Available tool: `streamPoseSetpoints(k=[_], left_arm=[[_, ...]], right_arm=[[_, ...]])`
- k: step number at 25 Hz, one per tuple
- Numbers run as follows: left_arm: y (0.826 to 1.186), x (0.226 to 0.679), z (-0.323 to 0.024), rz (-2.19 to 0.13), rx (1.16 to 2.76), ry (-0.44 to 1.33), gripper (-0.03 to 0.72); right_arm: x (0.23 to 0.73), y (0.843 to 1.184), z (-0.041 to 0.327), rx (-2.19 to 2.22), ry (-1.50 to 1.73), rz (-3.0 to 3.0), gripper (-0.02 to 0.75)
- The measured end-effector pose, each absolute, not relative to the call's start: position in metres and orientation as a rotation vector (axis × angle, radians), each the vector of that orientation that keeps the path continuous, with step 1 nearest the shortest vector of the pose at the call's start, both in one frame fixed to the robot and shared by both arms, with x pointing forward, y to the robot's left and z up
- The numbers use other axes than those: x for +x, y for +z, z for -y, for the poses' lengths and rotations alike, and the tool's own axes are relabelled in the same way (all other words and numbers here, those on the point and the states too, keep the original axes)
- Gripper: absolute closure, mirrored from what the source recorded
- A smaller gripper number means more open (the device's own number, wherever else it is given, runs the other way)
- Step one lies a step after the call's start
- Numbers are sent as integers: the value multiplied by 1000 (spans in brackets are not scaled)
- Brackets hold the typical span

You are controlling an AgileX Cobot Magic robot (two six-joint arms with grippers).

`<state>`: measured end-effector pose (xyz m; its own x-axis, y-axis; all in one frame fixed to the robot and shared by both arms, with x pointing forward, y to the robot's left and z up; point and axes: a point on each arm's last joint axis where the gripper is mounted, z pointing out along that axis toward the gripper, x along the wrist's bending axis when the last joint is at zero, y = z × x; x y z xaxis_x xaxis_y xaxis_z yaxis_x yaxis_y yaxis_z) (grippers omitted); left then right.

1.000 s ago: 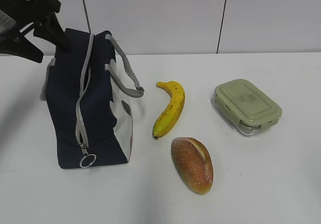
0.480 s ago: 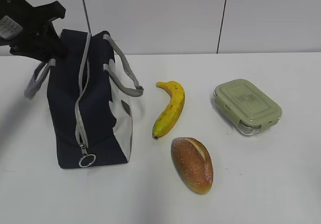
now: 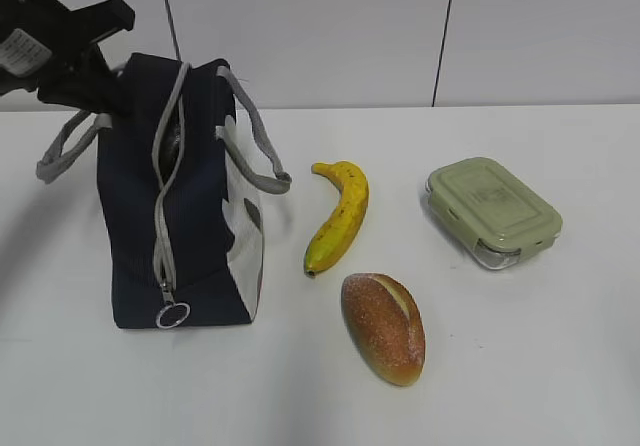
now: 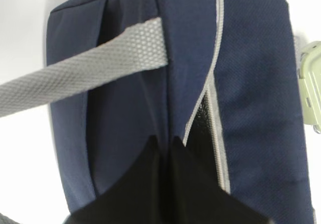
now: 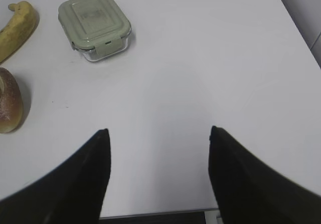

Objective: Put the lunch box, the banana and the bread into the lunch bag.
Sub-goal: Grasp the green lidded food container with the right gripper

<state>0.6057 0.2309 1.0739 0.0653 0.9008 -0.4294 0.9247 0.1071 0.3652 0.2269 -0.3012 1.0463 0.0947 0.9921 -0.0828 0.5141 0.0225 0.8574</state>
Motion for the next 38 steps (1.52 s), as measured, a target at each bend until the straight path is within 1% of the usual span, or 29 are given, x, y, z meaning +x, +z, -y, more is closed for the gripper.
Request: streamPoseSetpoints(k=[13,34,38], left_arm=[[1076,606,-228,-1812,1741,-87,688],[1075,604,-228,-1779,1793,-93,690],[1075,604,-228,-1774,1798,-90,690]], right_arm=[[227,1046,301,1597,778,-1522,280],[227,1046,299,1602,811,-1532,280],[238,1059,298,1604,828,-1536,280]])
